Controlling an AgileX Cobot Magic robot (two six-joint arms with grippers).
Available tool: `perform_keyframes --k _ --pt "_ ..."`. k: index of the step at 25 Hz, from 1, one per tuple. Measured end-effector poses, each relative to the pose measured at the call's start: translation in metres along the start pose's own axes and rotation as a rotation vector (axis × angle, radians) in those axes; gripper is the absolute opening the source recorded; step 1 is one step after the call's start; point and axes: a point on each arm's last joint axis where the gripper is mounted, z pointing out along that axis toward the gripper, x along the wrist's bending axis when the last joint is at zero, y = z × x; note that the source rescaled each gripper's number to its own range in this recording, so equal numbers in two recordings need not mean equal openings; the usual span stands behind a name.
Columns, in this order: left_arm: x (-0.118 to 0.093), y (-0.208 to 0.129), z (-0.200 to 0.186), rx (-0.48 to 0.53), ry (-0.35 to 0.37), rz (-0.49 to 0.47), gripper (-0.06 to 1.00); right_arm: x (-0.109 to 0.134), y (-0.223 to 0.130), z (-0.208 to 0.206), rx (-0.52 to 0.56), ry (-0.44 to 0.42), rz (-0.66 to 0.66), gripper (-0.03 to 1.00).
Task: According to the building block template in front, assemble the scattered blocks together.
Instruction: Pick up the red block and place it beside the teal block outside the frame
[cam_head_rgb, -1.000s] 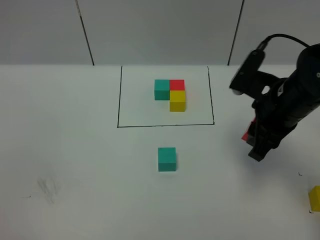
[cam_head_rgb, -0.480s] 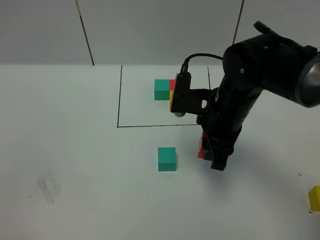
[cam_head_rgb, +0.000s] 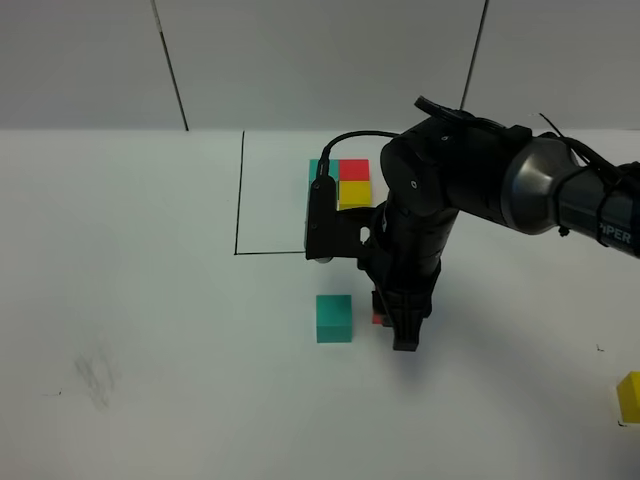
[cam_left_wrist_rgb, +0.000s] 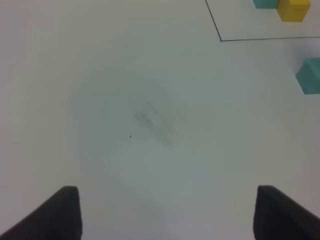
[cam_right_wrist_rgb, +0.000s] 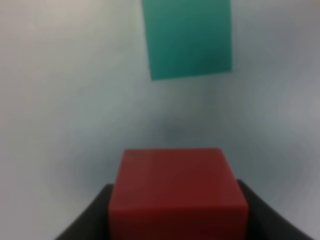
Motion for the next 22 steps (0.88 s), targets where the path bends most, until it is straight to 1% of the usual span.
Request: perform_keyframes --k 4,9,17,22 --pt "0.000 0.000 0.000 0.000 0.000 0.000 0.53 -0.002 0.002 0.000 -0.017 -0.020 -0.056 0.01" --pt "0.000 0.000 0.000 0.000 0.000 0.000 0.53 -0.003 0.003 0.012 -0.007 -0.008 -0.096 0.01" --pt "0.000 0.000 0.000 0.000 0.000 0.000 0.53 -0.016 0.015 0.030 0.000 0.001 -0.104 0.01" --pt "0.000 0.000 0.000 0.000 0.000 0.000 0.53 -0.018 0.016 0.036 0.018 0.023 -0.104 0.01"
